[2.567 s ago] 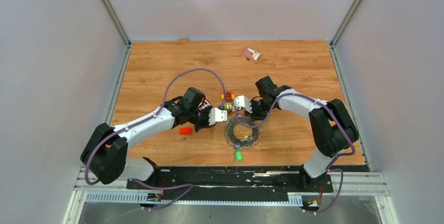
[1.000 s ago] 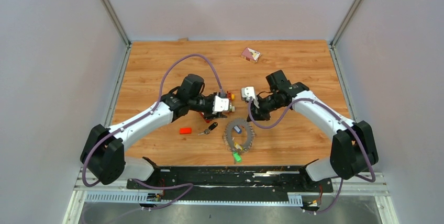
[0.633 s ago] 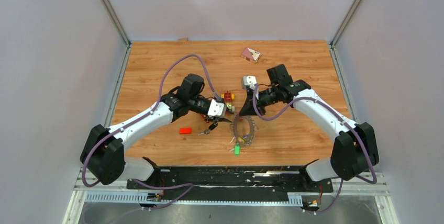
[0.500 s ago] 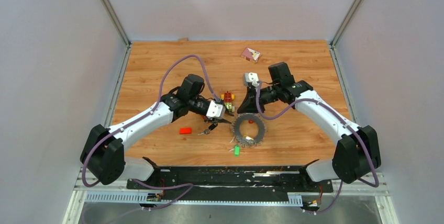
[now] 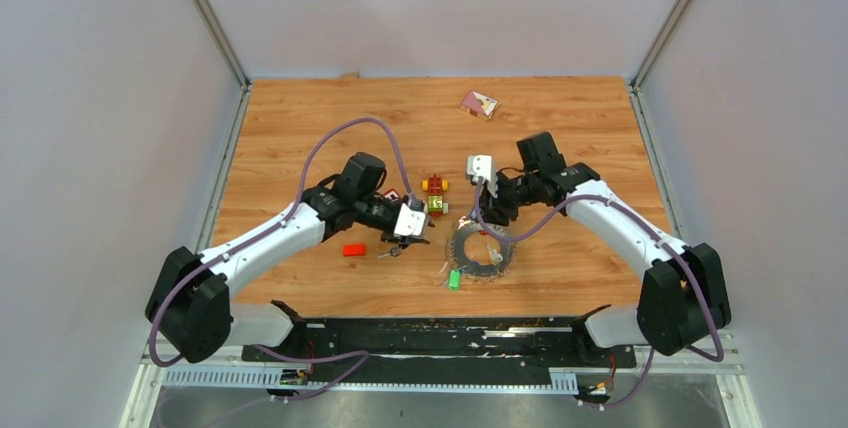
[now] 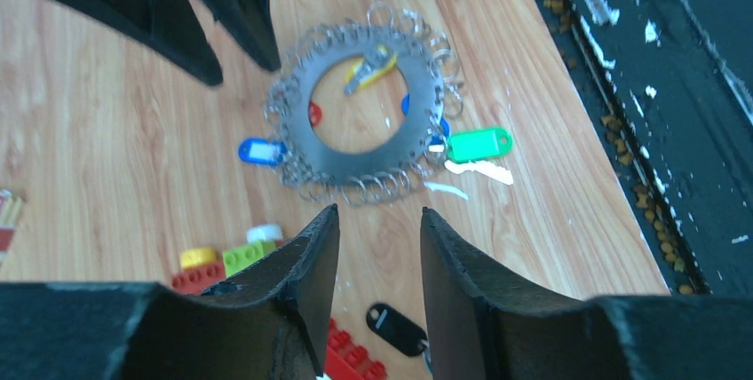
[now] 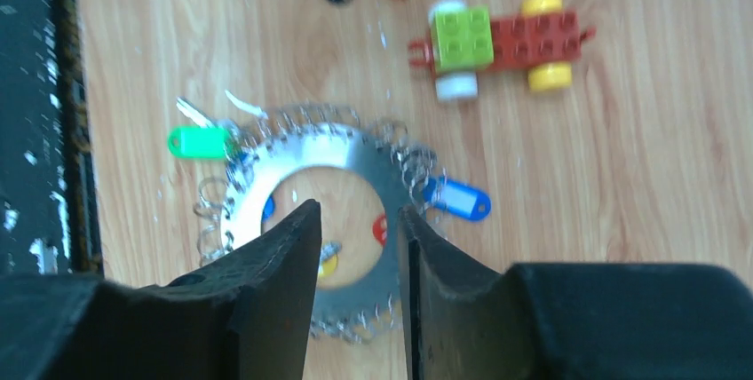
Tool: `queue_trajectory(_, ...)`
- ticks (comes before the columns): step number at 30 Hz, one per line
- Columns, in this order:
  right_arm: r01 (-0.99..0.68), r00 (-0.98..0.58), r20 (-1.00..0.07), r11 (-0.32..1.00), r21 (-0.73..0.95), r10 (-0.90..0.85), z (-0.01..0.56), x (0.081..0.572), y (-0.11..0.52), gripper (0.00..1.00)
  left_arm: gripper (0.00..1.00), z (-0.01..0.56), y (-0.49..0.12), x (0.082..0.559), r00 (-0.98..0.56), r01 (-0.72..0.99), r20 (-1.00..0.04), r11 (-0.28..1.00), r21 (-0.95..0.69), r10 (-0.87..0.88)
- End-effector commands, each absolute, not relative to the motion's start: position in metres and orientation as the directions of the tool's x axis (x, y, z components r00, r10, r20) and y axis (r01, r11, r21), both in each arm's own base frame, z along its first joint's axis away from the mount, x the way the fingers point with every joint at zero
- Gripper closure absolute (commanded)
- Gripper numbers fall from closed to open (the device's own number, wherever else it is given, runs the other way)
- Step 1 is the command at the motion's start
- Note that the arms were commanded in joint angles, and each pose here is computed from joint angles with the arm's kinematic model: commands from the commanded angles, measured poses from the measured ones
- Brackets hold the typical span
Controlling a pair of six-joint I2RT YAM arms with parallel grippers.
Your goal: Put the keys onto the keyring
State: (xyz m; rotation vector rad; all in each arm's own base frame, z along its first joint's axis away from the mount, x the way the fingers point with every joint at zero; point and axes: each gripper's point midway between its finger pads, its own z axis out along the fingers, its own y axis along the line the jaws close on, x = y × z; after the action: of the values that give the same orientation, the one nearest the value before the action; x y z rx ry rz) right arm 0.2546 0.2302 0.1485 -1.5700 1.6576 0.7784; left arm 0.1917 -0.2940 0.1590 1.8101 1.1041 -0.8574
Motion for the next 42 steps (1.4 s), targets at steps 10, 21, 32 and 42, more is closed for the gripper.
queue_trajectory(10, -0.949, -0.207, -0.616, 0.309, -0.063, -0.760, 0.087, 0.289, 0.187, 0.61, 0.50, 0.130, -0.264, 0.207, 0.297, 0.955, -0.776, -0.150, 0.257, 0.557)
queue_trajectory(21, -0.935, -0.278, -0.519, 0.351, -0.046, -0.808, 0.054, 0.302, 0.179, 0.62, 0.50, 0.127, -0.264, 0.204, 0.304, 0.953, -0.780, -0.157, 0.261, 0.547)
queue_trajectory(32, -0.868, -0.383, -0.472, 0.484, -0.109, -0.794, 0.051, 0.327, 0.144, 0.67, 0.50, 0.125, -0.259, 0.219, 0.239, 0.964, -0.768, -0.052, 0.259, 0.594)
queue_trajectory(42, -0.840, -0.374, -0.560, 0.526, -0.133, -0.739, 0.092, 0.329, 0.140, 0.60, 0.48, 0.123, -0.250, 0.233, 0.217, 0.957, -0.725, 0.003, 0.289, 0.654)
